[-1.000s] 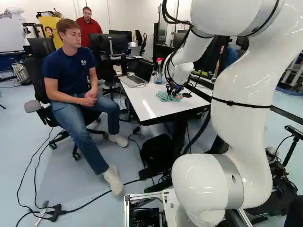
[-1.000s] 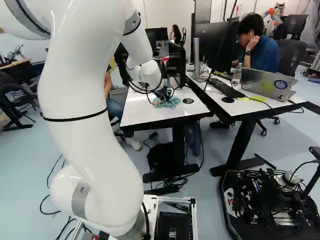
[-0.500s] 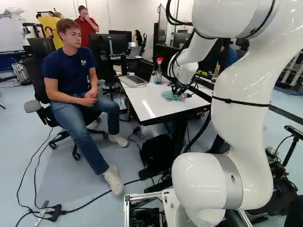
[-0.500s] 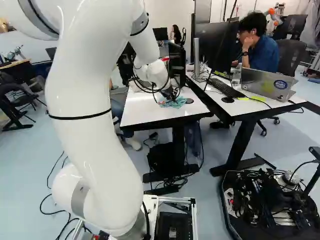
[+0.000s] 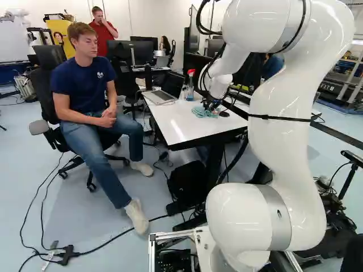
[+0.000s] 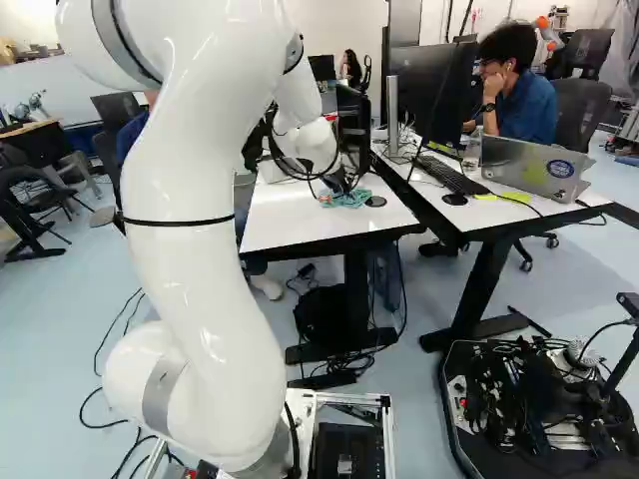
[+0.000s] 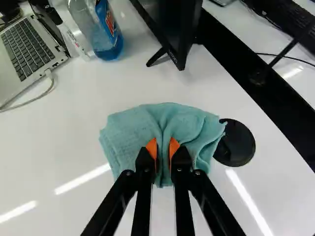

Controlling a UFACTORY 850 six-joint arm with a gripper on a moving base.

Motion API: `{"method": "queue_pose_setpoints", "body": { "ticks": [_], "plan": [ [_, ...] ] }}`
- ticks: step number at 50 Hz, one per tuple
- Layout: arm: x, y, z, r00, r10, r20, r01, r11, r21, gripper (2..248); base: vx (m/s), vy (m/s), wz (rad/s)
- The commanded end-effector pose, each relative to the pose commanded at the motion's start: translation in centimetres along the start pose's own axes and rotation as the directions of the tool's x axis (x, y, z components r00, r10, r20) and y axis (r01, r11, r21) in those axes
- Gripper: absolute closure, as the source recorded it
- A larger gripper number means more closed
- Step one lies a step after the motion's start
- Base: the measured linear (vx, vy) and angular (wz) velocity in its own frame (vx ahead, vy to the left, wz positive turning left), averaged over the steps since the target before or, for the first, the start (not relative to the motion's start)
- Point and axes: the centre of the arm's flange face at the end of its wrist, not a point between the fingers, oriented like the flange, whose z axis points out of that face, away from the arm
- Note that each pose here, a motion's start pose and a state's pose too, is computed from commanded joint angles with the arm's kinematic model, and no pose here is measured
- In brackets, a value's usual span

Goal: Clean the table with the green towel

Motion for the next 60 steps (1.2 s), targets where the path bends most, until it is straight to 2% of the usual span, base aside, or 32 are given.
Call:
{"method": "queue_pose_setpoints", "body": {
  "ticks": [14,20,40,60],
  "plan": [
    [1.5,-1.8,1.6,1.000,-0.020,-0.015,0.020,1.000,0.018,202,0.000,0.000,0.000],
    [1.6,-2.3,1.8,1.000,-0.025,-0.016,0.026,0.999,0.023,202,0.000,0.000,0.000],
    [-0.7,-2.4,-0.5,1.000,-0.031,0.006,0.031,0.999,0.026,202,0.000,0.000,0.000],
    [-3.0,-0.4,-2.9,1.000,-0.009,0.025,0.009,1.000,0.006,202,0.000,0.000,0.000]
  ]
}}
